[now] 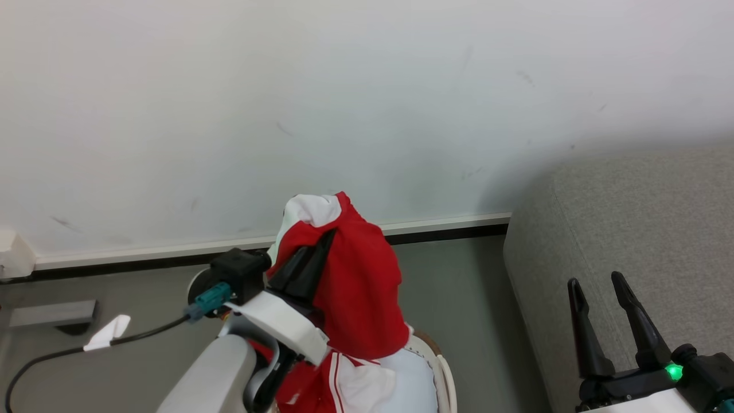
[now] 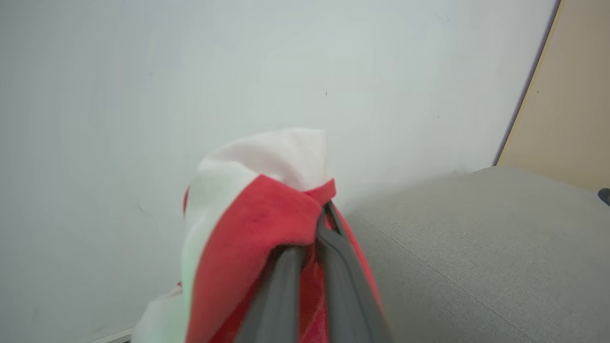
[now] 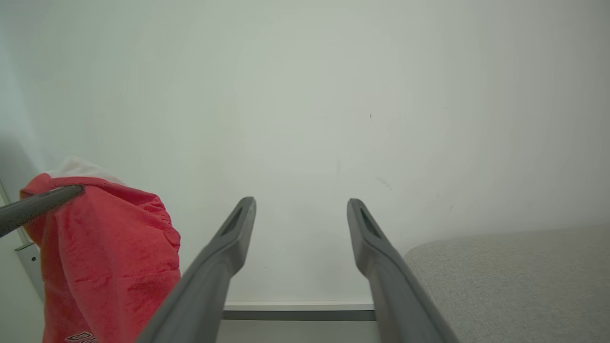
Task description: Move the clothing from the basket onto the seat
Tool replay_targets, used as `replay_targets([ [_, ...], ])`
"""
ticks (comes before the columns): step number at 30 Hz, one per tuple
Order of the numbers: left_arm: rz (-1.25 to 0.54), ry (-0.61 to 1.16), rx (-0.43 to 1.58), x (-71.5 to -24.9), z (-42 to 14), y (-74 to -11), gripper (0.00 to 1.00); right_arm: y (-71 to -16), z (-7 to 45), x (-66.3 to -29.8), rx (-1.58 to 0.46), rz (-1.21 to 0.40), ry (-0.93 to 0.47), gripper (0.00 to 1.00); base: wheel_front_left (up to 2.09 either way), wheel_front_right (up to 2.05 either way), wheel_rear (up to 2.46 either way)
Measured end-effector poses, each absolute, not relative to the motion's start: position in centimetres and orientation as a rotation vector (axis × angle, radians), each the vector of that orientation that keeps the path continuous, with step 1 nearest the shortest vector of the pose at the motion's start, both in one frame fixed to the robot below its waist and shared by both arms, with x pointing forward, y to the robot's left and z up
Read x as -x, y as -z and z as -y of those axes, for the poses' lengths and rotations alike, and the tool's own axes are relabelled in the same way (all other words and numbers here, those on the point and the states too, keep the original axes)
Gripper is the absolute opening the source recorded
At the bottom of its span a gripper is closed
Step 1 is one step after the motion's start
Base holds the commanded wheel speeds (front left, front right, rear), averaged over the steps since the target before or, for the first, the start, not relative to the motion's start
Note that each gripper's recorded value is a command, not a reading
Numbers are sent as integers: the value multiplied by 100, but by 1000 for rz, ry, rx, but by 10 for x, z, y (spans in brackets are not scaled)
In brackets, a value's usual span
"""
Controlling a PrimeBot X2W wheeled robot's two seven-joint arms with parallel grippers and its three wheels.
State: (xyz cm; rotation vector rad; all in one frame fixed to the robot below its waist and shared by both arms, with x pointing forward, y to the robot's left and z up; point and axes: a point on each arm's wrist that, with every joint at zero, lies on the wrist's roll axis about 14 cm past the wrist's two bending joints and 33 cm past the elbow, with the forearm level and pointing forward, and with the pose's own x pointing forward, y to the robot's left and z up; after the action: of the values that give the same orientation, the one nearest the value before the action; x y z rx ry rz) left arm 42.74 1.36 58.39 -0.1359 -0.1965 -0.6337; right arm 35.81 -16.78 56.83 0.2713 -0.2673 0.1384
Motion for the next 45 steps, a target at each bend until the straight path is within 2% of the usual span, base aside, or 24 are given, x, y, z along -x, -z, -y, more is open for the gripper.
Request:
replay_targets([
  [13,231,654,136,-425,-7,-597,0,-563,147,-351,-274,237,-222,100,0,0,0],
  [19,223,659,131,-423,-6,-595,0,-554,112,-346,-255,190,-350,100,0,0,0],
  [29,209,715,122,-404,9,-592,0,-520,45,-345,-197,47,-588,100,0,0,0],
  [45,205,842,118,-359,32,-599,0,-460,-10,-363,-91,-202,-756,100,0,0,0],
])
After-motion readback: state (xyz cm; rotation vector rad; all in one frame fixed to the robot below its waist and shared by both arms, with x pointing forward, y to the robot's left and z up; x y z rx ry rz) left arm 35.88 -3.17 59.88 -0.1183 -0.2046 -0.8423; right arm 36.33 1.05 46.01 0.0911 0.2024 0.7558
